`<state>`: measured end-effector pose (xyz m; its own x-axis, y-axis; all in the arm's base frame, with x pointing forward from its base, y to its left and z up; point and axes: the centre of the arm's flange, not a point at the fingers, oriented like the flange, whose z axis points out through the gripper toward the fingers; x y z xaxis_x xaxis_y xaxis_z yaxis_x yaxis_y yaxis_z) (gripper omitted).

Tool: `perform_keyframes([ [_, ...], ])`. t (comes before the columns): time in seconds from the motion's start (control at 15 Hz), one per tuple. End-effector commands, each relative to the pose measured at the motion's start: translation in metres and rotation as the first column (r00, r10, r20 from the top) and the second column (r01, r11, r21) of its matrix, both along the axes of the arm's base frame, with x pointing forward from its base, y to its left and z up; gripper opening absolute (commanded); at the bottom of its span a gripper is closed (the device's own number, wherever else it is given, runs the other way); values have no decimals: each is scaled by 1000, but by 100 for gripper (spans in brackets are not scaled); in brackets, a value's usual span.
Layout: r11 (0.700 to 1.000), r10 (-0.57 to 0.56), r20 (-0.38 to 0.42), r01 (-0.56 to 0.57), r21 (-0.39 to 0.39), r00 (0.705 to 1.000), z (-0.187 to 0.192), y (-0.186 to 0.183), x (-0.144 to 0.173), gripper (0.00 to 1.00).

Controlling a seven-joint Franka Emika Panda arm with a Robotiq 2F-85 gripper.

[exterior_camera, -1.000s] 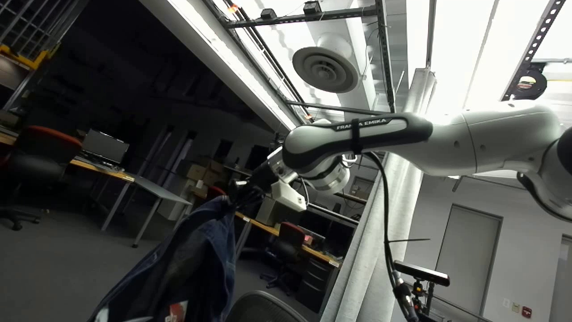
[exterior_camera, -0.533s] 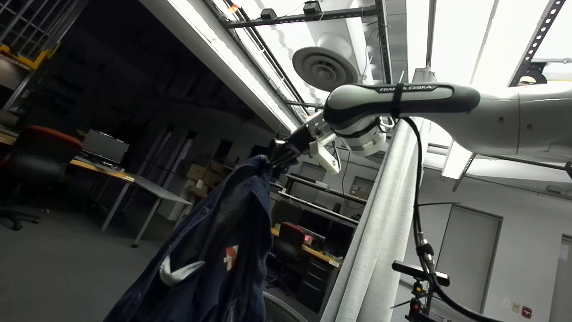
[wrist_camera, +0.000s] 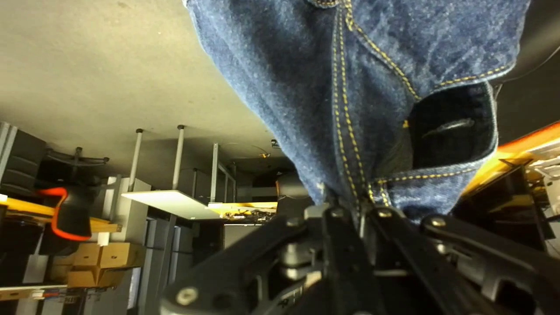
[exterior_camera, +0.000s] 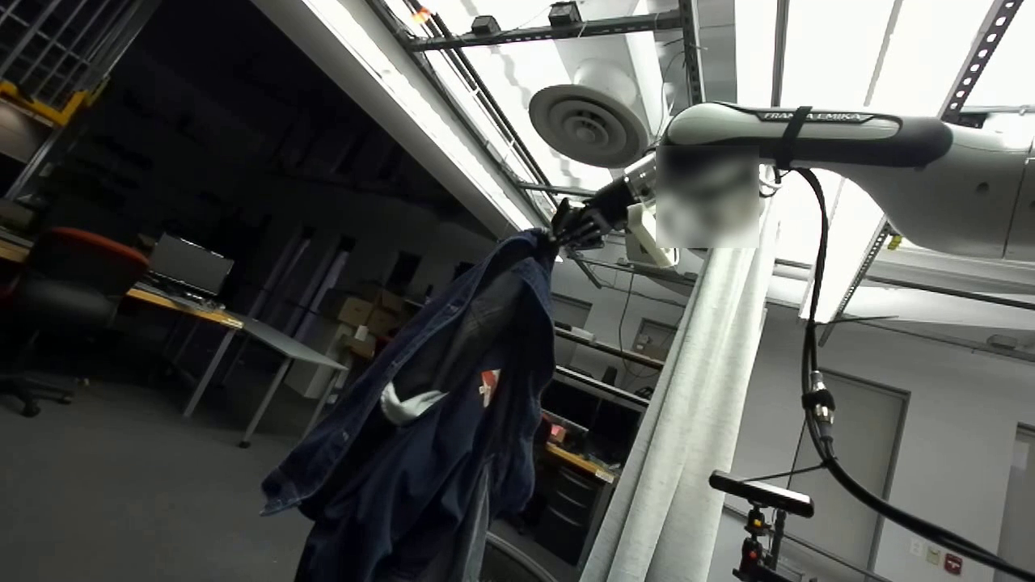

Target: Hang the denim jacket over the backrest of the chair

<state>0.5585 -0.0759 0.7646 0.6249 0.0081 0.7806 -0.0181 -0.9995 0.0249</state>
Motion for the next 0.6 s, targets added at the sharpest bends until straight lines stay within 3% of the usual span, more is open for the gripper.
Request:
perform_keyframes([
  [0.0,998,-55,78,54,21,995,57,-42,-27,2],
  [0.2,994,-108,105,105,33,989,72,-83,-53,2],
  [0.4,992,-123,69,122,20,990,42,-116,-68,2],
  [0.53,994,-111,2,111,10,994,4,-134,-70,2],
])
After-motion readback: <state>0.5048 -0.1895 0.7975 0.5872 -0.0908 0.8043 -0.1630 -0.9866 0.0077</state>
